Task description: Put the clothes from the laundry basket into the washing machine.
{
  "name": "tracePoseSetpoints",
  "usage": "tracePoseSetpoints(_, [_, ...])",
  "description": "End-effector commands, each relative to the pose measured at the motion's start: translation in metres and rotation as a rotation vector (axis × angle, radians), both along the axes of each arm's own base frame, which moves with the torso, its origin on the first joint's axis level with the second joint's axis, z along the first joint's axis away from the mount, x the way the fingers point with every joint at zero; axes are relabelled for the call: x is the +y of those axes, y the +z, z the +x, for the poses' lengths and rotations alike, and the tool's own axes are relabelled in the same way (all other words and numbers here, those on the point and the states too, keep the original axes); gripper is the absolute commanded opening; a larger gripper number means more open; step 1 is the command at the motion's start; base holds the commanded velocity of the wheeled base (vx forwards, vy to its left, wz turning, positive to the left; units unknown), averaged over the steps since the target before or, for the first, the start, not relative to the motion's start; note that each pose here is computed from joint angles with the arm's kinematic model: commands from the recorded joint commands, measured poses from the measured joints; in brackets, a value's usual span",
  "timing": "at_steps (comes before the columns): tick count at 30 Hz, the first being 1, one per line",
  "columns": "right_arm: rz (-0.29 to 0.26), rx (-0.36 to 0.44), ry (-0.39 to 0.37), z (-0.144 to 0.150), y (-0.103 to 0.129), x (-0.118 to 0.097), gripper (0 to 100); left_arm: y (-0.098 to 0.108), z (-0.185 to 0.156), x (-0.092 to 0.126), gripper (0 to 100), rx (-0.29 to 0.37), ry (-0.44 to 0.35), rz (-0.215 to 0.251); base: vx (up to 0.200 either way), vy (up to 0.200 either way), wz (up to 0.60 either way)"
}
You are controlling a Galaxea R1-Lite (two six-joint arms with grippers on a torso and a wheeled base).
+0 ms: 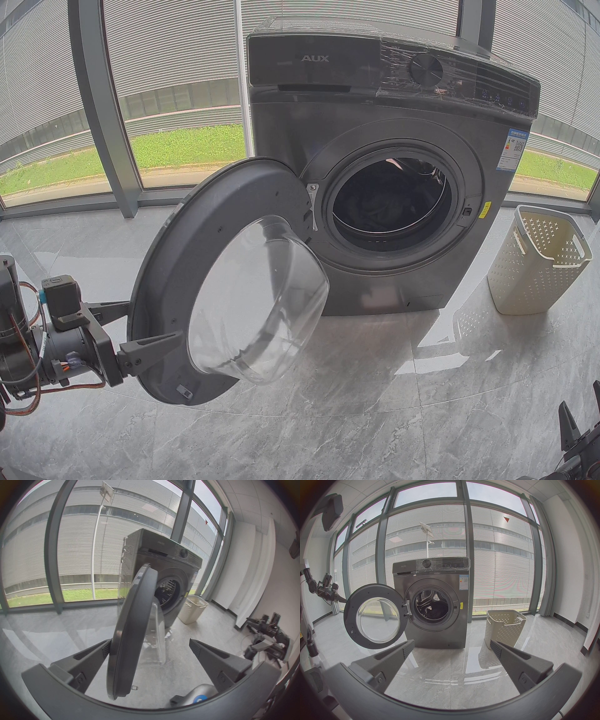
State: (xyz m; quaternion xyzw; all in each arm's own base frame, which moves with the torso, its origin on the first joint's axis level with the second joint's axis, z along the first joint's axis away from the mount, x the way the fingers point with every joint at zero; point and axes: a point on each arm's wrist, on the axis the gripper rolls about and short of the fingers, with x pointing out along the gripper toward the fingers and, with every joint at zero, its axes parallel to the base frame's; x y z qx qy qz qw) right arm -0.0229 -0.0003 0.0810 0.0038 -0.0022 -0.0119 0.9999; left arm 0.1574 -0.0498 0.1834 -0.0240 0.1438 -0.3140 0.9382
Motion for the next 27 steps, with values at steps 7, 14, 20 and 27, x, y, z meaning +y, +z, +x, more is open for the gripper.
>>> tracePoseSetpoints(7, [0.0,0.004,0.001,0.0,-0.005,0.0,100,-0.003,-0.011,-0.011,100,0.0,-0.062,-0.026,0.0,0.0,0.0])
tracePoseSetpoints(14, [0.0,0.004,0.002,0.0,-0.005,0.0,100,0.012,-0.027,0.023,100,-0.137,0.13,-0.057,0.0,0.0,0.0])
tracePoseSetpoints(20, [0.0,0.004,0.002,0.0,-0.005,0.0,100,0.015,-0.028,0.043,100,-0.163,0.275,-0.046,0.0,0.0,0.0])
tracePoseSetpoints(27, [0.0,0.004,0.002,0.0,-0.005,0.0,100,0.002,-0.013,0.044,100,-0.089,0.273,0.007,0.0,0.0,0.0])
